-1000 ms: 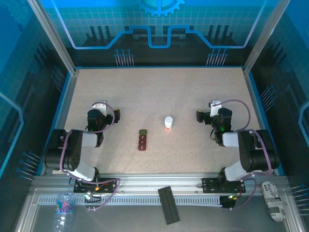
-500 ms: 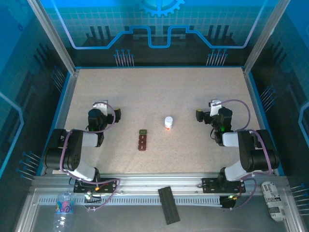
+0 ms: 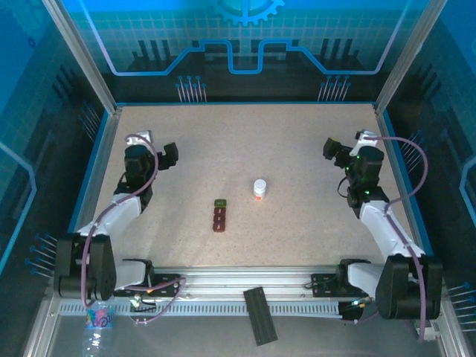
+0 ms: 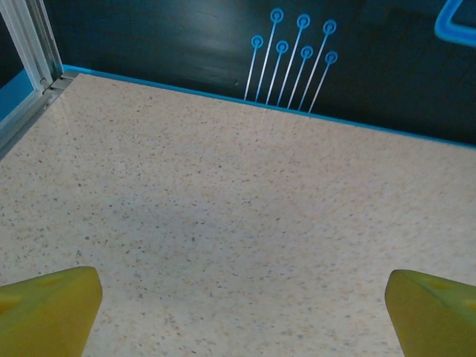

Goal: Sort the pills into containers

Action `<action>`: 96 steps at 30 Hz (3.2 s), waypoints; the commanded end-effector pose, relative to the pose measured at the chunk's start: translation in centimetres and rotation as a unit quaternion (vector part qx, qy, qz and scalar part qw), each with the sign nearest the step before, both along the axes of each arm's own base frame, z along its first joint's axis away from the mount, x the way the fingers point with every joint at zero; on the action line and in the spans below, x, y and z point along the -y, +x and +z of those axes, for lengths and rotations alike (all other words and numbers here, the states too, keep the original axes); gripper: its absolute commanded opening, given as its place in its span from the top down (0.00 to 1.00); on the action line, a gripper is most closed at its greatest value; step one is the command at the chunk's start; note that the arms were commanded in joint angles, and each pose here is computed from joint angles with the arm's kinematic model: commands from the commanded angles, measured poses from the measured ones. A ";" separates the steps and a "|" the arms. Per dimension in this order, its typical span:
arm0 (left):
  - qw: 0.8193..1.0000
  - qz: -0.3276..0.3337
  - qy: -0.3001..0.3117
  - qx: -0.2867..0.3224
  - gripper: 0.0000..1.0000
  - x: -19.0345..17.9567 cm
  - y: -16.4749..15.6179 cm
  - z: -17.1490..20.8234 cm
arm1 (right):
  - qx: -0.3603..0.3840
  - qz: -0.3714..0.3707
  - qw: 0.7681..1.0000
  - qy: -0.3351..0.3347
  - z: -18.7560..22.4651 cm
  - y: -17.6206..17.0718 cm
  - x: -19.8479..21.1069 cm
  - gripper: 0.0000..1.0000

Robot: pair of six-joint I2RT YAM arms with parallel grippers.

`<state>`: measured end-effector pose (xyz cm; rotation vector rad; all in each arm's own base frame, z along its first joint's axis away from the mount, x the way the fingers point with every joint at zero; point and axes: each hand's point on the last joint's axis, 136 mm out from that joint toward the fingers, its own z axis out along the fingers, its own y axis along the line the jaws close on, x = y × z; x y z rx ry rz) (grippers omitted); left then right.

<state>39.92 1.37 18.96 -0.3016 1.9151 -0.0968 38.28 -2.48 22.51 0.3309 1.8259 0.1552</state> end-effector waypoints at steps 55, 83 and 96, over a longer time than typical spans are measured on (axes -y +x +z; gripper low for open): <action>0.968 0.056 -0.192 -0.151 0.01 2.0 -5.3 -0.4 | -0.433 0.466 0.770 0.044 -17.6 -18.9 -47.6 0.12; 0.918 0.047 -0.323 -0.226 0.01 4.0 -11.8 -3.2 | -0.418 0.476 0.773 -0.027 -16.1 -5.4 -45.4 0.14; 0.909 0.045 -0.338 -0.239 0.01 4.6 -12.5 -4.4 | -0.441 0.505 0.742 0.019 -17.2 -10.0 -45.3 0.18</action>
